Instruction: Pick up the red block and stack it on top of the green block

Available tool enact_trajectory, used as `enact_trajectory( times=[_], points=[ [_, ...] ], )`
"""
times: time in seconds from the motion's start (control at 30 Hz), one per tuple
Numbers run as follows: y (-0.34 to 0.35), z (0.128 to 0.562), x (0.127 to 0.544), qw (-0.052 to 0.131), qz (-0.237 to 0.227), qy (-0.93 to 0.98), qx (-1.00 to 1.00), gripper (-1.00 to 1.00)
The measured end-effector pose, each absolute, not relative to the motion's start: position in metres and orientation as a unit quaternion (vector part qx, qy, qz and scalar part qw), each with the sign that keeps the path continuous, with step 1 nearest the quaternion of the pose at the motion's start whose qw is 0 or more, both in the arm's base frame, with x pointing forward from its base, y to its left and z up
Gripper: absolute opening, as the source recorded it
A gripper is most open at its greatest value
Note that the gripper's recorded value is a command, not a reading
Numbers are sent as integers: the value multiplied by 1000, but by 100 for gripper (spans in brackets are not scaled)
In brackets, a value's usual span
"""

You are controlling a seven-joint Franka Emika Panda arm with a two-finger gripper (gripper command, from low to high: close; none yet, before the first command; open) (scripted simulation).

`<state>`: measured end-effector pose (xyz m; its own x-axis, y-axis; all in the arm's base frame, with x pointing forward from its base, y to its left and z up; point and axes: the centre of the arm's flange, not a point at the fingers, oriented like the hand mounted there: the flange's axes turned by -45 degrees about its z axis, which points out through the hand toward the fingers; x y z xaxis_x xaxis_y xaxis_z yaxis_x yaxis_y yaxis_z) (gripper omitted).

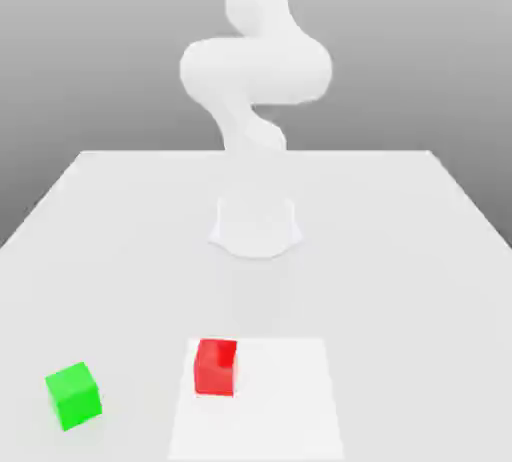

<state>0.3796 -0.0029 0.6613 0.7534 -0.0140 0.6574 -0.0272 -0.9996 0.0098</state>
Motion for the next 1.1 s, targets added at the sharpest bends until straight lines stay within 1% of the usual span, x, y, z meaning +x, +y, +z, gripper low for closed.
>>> enact_trajectory(
  times=[0.13,0.2,0.3,0.47,0.63,0.7,0.83,0.87,1.1],
  points=[
    [-13,562,425,26,277,-19,960,0],
    [-20,514,437,30,241,-22,970,0],
    [-31,442,445,32,188,-27,981,0],
    [-45,326,433,25,100,-36,994,0],
    [-52,225,393,4,15,-45,999,0],
    [-52,200,387,1,4,-46,999,0],
    [-52,159,385,0,1,-46,999,0],
    [-52,149,384,0,0,-46,999,-100],
    [-52,148,384,0,0,-46,999,-100]
  ],
)
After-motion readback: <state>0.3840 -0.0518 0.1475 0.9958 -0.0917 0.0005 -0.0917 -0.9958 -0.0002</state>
